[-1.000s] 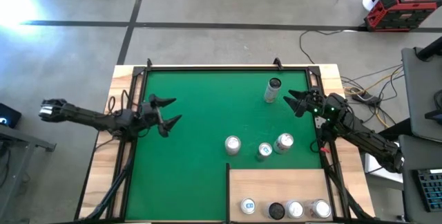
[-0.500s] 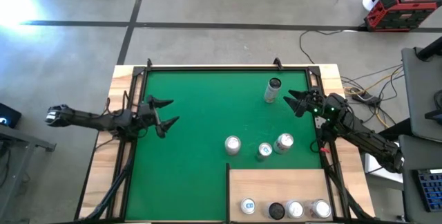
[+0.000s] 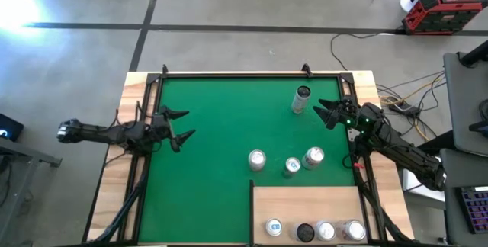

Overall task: Place canned beverage on shelf
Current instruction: Put the red-silver soda can aligned with the red-silver soda can on the shelf

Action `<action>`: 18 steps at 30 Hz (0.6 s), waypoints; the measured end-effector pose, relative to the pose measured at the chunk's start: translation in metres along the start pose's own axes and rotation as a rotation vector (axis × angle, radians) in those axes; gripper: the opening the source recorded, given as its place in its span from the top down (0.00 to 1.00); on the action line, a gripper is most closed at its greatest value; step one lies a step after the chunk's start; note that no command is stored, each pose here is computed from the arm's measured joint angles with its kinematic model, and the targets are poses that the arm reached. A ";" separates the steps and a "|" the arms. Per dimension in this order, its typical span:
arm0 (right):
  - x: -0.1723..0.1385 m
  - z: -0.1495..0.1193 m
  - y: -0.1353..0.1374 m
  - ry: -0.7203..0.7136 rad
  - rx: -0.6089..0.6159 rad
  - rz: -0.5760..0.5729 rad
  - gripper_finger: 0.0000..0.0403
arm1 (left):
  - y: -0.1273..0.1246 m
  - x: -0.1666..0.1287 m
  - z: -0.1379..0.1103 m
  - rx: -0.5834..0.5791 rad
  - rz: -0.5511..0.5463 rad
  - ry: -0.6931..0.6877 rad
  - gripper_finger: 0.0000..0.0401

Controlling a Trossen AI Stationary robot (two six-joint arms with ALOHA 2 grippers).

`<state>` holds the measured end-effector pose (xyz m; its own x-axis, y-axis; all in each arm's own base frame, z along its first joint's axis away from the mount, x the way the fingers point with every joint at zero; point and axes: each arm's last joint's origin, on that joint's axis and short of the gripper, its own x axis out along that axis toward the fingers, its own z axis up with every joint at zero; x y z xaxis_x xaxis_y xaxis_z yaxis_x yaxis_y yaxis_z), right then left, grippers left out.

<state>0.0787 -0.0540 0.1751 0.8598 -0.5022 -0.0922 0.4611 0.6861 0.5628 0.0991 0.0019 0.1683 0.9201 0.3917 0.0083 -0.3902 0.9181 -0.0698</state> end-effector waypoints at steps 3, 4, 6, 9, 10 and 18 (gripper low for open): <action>0.000 0.000 0.000 0.000 0.000 0.000 0.05 | 0.000 -0.001 0.001 -0.008 -0.001 -0.014 0.06; 0.000 0.000 0.000 0.000 0.000 0.000 0.05 | 0.000 -0.001 0.001 -0.009 -0.001 -0.015 0.06; 0.000 0.000 0.000 0.000 0.000 0.000 0.05 | 0.001 -0.001 0.001 -0.009 -0.001 -0.015 0.06; 0.000 0.000 0.000 0.000 0.000 0.000 0.05 | 0.000 -0.001 0.001 -0.006 -0.001 -0.010 0.06; 0.000 0.000 0.000 0.000 0.000 0.000 0.05 | 0.000 0.000 0.001 -0.004 0.000 -0.007 0.06; 0.000 0.000 0.000 0.000 0.000 0.000 0.05 | 0.000 0.001 -0.001 0.007 0.001 0.011 0.06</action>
<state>0.0788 -0.0540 0.1751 0.8600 -0.5019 -0.0923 0.4609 0.6862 0.5628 0.0998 0.0018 0.1673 0.9201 0.3917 -0.0030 -0.3911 0.9182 -0.0632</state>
